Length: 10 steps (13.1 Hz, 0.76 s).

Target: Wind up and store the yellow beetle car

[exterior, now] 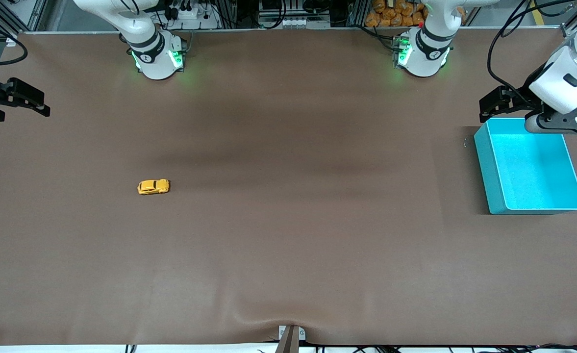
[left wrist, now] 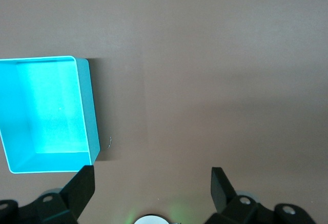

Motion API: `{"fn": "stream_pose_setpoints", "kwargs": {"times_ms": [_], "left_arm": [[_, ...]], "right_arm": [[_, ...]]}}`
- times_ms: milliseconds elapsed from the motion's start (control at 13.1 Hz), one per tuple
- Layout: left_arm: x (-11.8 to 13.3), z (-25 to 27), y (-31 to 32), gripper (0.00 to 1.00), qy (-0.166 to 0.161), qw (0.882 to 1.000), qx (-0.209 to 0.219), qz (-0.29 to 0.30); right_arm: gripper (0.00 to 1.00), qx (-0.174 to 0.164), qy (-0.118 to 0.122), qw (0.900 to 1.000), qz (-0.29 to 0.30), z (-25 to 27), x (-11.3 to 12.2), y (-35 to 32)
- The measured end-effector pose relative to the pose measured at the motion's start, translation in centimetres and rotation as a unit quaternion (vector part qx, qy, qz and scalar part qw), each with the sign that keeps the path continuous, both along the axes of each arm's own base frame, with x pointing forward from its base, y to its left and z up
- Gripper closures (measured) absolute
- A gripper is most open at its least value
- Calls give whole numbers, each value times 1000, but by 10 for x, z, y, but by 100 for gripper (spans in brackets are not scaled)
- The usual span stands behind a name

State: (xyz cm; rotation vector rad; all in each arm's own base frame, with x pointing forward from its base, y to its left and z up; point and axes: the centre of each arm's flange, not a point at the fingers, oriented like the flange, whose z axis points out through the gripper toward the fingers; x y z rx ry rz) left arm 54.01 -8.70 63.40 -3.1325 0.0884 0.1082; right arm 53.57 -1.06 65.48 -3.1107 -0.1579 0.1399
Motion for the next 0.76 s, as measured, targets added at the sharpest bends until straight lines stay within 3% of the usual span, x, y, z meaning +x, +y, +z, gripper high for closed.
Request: {"fn": "stream_pose_setpoints", "kwargs": {"times_ms": [764], "left_arm": [[0, 0, 0, 0, 1, 1000, 0, 0]], "right_arm": [[0, 0, 0, 1000, 0, 0, 0, -2]]}}
